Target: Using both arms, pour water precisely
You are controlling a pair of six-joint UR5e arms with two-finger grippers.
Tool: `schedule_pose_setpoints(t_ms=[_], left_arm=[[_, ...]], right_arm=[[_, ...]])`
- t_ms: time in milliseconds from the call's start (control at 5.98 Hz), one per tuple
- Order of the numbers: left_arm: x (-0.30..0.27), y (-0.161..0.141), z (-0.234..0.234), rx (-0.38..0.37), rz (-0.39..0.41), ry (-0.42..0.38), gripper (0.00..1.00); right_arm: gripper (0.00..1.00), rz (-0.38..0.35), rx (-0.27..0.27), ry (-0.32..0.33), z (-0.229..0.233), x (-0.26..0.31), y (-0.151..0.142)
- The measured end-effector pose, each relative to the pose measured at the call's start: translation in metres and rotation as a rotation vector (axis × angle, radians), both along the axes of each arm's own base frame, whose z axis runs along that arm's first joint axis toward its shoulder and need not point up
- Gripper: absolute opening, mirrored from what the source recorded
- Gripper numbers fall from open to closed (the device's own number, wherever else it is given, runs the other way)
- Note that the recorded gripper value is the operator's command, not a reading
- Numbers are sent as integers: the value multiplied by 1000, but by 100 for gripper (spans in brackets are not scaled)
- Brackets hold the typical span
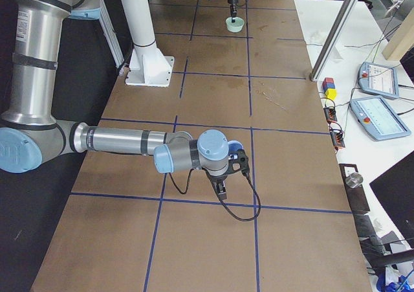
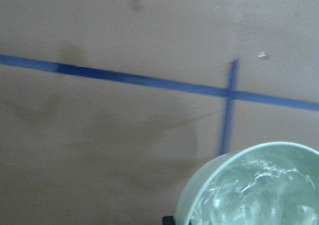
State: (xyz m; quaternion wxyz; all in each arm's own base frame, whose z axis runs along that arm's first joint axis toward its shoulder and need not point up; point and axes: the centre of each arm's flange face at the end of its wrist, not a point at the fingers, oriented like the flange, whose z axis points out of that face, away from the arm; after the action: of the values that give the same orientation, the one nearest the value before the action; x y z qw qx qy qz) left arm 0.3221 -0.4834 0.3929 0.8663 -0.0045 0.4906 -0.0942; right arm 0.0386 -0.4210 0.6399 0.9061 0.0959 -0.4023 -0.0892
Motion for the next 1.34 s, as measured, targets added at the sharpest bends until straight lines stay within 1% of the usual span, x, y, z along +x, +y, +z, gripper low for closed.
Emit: schedule_pose_setpoints(t_ms=[167,335,502,669,837,1004,1171,1339], left_arm=[[52,7,-49,-39,0,23,0],[101,13,-91,-62,-18,19,0],[152,17,-126,-87,-40,10,0],[191,17,-151,-112,-60,7,0],[222,21,-167,-119,-72,1,0],[242,28,-172,-110,-82,-8,1],[253,34,-173,-104,-84,-16,4],[262,38,-172,-99,-83,-25,12]], right_arm=[[100,0,0,0,0,0,0],[100,0,1,1,0,0,0],[100,0,0,0,0,0,0],[100,0,0,0,0,0,0],[100,0,0,0,0,0,0],[100,0,-1,0,0,0,0],[100,0,-1,0,0,0,0],[100,0,-1,0,0,0,0]])
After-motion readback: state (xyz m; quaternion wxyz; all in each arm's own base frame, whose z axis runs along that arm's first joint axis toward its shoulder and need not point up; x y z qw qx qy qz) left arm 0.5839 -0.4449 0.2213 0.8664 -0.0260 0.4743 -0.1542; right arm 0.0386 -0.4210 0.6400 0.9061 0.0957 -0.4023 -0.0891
